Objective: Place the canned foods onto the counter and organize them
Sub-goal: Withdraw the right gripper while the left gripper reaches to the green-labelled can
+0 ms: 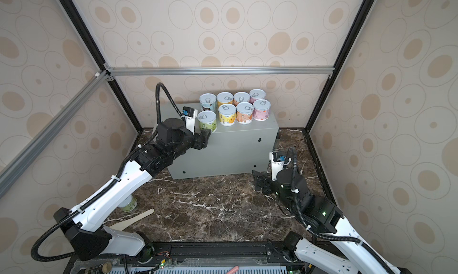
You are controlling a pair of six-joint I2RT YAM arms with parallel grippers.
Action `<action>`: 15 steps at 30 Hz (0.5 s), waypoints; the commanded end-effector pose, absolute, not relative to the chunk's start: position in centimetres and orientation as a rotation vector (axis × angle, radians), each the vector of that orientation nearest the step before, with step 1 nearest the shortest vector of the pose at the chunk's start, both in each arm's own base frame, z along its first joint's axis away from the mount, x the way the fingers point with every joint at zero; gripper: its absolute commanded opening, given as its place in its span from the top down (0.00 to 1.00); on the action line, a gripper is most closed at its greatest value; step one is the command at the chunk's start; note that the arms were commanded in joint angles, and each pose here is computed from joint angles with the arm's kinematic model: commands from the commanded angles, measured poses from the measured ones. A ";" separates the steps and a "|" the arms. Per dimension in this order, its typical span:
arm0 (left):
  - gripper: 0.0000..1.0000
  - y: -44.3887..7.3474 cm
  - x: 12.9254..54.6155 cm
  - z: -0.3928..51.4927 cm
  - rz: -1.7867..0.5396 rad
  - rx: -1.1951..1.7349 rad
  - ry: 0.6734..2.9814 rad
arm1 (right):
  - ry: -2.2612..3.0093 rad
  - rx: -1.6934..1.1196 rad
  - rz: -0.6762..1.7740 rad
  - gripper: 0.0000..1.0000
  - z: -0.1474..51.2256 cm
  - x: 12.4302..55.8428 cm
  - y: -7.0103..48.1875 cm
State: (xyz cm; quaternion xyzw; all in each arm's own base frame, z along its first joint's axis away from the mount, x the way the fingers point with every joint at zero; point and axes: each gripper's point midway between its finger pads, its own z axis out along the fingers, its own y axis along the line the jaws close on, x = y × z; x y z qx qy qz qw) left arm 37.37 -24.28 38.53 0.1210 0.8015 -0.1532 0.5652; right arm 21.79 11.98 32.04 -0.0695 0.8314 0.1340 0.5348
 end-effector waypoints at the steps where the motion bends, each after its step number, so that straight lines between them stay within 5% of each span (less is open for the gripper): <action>1: 0.29 -24.3 38.0 41.2 -0.360 0.236 1.814 | 1.993 -0.132 0.275 0.08 31.3 21.5 10.7; 15: 0.35 -25.2 40.3 40.2 -0.291 0.228 1.823 | 2.006 -0.139 0.225 0.08 30.1 21.2 9.8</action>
